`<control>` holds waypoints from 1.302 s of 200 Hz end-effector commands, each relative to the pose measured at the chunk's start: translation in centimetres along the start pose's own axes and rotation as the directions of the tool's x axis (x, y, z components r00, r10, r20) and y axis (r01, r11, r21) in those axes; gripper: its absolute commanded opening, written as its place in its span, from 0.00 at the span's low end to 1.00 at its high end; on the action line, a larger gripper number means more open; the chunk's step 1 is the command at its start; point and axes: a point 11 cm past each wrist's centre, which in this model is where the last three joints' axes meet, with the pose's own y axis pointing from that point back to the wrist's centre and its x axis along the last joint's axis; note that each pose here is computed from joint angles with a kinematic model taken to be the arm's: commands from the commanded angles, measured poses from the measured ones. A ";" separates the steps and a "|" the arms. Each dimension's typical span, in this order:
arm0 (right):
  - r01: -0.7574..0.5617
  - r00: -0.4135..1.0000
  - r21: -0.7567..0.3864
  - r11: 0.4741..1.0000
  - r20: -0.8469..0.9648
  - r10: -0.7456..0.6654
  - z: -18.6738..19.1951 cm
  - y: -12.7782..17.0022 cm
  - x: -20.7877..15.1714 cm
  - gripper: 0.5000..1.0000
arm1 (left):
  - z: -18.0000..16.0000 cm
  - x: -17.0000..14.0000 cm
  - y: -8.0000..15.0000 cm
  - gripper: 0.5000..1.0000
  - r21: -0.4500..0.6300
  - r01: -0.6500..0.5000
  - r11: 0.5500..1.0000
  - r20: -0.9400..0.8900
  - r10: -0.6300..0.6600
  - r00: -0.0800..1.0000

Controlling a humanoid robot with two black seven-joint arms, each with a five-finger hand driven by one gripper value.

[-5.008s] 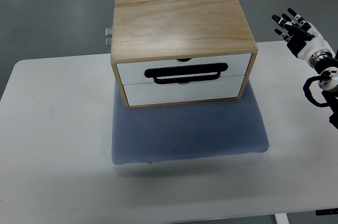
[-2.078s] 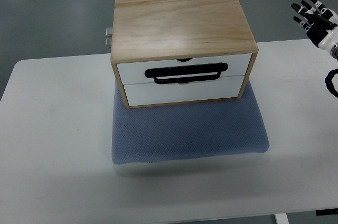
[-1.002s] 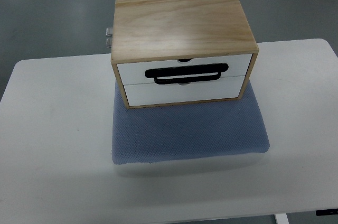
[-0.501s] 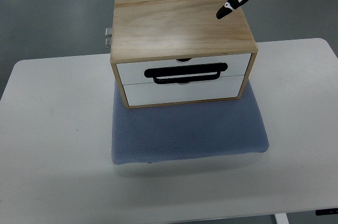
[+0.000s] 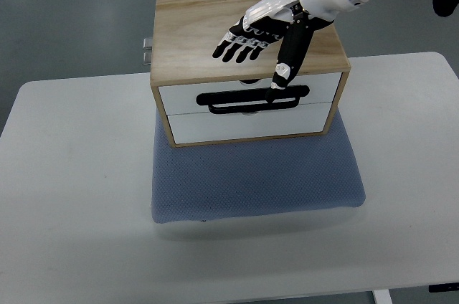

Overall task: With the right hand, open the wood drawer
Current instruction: 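Lower the right hand and hook its fingers around the upper black handle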

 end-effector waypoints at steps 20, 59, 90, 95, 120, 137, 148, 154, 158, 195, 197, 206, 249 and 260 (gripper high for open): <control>0.018 1.000 -0.058 0.998 -0.015 -0.019 0.6 -2.1 -1.0 0.89 | 0.0 0.0 0.0 1.00 -0.001 0.000 1.000 0.000 0.000 1.000; 0.029 0.999 -0.120 0.992 -0.024 -0.032 1.6 -4.2 -2.1 0.88 | 0.0 0.0 0.0 1.00 -0.001 0.000 1.000 0.000 0.000 1.000; 0.009 1.000 -0.124 0.992 -0.028 -0.012 1.5 -5.1 -2.3 0.88 | 0.0 0.0 0.0 1.00 -0.001 0.000 1.000 0.000 0.000 1.000; 0.007 1.000 -0.124 0.992 -0.029 -0.011 1.5 -5.1 -2.3 0.88 | 0.0 0.0 0.0 1.00 -0.001 0.000 1.000 0.000 0.000 1.000; 0.011 0.999 -0.145 0.989 -0.028 -0.015 1.6 -5.4 -2.5 0.88 | 0.0 0.0 0.0 1.00 -0.001 0.000 1.000 0.000 0.000 1.000; 0.015 0.999 -0.147 0.989 -0.027 -0.019 1.7 -5.5 -2.6 0.88 | 0.0 0.0 0.0 1.00 0.001 0.000 1.000 0.000 0.000 1.000; 0.018 1.000 -0.149 0.989 -0.022 -0.021 1.9 -5.6 -2.7 0.88 | 0.0 0.0 0.0 1.00 0.001 -0.001 1.000 0.000 0.001 1.000; 0.019 1.000 -0.149 0.989 -0.020 -0.022 1.9 -5.7 -2.8 0.88 | 0.0 0.0 0.0 1.00 -0.001 0.000 1.000 0.000 0.000 1.000; 0.020 1.000 -0.149 0.989 -0.018 -0.023 2.0 -5.7 -2.8 0.88 | 0.0 0.0 0.0 1.00 0.001 0.000 1.000 0.000 0.000 1.000; 0.008 1.000 -0.161 0.987 -0.002 -0.008 2.6 -6.1 -3.0 0.88 | 0.0 0.0 0.0 1.00 -0.001 0.000 1.000 0.000 0.000 1.000; 0.009 1.000 -0.160 0.987 -0.002 -0.009 2.6 -6.1 -3.1 0.88 | 0.0 0.0 0.0 1.00 0.001 0.000 1.000 0.000 0.000 1.000; 0.009 1.000 -0.161 0.987 0.001 -0.009 2.7 -6.2 -3.1 0.88 | 0.0 0.0 0.0 1.00 0.001 0.000 1.000 0.000 0.000 1.000; 0.007 1.000 -0.174 0.985 0.008 -0.005 3.3 -6.3 -3.2 0.88 | 0.0 0.0 0.0 1.00 -0.001 -0.001 1.000 0.000 0.001 1.000; 0.009 1.000 -0.175 0.985 0.014 -0.007 3.4 -6.4 -3.3 0.88 | 0.0 0.0 0.0 1.00 -0.001 0.000 1.000 0.000 0.000 1.000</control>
